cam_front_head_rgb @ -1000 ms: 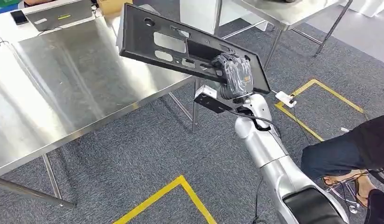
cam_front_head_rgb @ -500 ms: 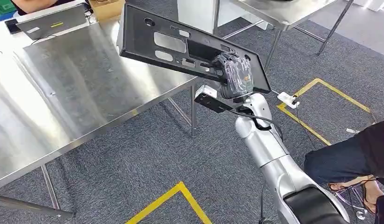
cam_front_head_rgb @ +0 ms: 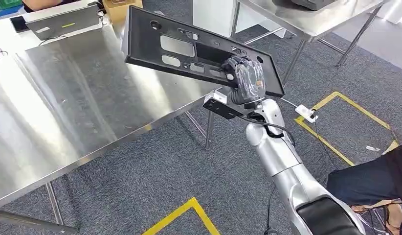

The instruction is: Take the parts from the cabinet and place them on the table.

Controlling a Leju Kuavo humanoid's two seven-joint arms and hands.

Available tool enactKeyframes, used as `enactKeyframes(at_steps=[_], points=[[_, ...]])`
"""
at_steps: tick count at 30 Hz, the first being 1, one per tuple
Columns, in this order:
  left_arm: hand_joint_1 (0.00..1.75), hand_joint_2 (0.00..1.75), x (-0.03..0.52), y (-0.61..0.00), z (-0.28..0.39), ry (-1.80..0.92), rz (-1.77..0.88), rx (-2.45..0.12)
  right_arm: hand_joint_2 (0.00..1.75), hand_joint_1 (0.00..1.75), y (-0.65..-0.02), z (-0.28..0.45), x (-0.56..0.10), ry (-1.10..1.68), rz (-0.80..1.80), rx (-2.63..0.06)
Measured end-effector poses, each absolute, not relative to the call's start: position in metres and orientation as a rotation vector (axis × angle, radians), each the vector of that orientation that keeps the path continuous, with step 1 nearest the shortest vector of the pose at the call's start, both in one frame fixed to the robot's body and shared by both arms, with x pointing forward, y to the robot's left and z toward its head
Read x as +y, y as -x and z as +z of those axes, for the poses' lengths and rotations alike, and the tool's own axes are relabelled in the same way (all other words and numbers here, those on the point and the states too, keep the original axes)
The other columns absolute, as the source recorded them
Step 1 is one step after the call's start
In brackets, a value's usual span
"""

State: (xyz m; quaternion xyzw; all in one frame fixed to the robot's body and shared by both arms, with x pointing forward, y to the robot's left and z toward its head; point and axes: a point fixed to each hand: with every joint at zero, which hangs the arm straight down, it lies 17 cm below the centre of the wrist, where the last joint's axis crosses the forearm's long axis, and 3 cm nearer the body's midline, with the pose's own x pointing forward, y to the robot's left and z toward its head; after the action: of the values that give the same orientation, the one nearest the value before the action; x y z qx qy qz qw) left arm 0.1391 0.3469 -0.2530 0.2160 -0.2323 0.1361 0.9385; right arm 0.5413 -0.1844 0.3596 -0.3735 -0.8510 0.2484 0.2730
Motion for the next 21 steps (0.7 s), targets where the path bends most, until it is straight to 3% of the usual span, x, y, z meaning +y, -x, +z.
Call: enactKeyframes(at_steps=[21], points=[[0.0,1.75,0.352,-0.135,-0.253,-0.451,0.294,-0.469,1.75,1.75,-0.55,0.356,-0.201,1.046,0.674,-2.238]])
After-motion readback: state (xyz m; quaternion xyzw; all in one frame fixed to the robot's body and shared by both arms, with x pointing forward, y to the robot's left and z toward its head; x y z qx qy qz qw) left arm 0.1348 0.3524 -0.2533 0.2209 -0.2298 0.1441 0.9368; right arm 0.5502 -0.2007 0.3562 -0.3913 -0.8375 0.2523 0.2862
